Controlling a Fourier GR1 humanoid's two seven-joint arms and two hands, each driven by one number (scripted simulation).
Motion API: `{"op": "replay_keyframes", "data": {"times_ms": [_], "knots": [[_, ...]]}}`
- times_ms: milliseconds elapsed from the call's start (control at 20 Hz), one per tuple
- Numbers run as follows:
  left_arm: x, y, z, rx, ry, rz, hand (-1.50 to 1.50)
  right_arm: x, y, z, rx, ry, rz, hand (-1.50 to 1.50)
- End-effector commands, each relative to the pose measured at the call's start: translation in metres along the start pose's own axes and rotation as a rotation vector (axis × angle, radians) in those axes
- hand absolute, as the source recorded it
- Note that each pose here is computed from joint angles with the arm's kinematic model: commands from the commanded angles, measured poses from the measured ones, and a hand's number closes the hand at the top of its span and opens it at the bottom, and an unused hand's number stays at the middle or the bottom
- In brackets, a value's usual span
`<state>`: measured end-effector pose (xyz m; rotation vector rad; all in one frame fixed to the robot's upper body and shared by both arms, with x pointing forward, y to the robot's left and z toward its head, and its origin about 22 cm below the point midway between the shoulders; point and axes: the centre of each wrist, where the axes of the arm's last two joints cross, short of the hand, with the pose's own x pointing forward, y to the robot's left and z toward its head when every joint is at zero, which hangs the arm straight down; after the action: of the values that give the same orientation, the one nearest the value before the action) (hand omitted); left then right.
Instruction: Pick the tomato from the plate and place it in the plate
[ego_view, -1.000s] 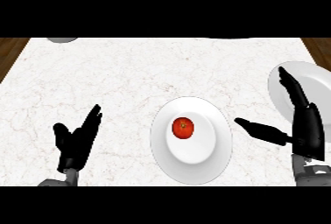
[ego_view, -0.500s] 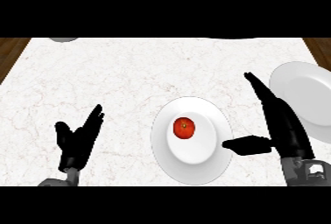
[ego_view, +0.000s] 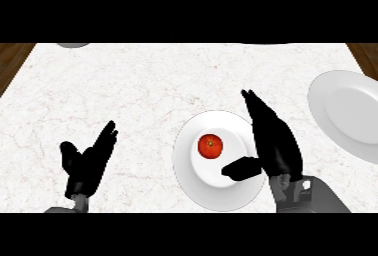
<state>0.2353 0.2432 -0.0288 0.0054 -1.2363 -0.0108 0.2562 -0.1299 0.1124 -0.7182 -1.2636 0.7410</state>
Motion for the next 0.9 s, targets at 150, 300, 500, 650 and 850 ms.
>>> {"op": "replay_keyframes", "data": {"times_ms": [150, 300, 500, 650, 850], "knots": [[-0.005, 0.009, 0.016, -0.002, 0.039, 0.010, 0.00, 0.009, 0.039, -0.007, 0.092, 0.080, 0.032, -1.50], [-0.002, -0.013, 0.005, 0.002, 0.025, 0.010, 0.00, 0.029, 0.050, -0.018, 0.133, 0.064, 0.005, -1.50], [0.017, -0.012, -0.003, 0.005, 0.044, 0.019, 0.00, 0.013, 0.054, -0.007, 0.124, 0.070, -0.001, -1.50], [-0.008, 0.002, -0.019, 0.009, 0.033, -0.015, 0.00, 0.010, 0.074, -0.012, 0.117, 0.059, 0.036, -1.50], [-0.012, -0.021, 0.003, -0.021, 0.054, -0.006, 0.00, 0.026, 0.092, -0.005, 0.098, 0.107, 0.106, -1.50]]}}
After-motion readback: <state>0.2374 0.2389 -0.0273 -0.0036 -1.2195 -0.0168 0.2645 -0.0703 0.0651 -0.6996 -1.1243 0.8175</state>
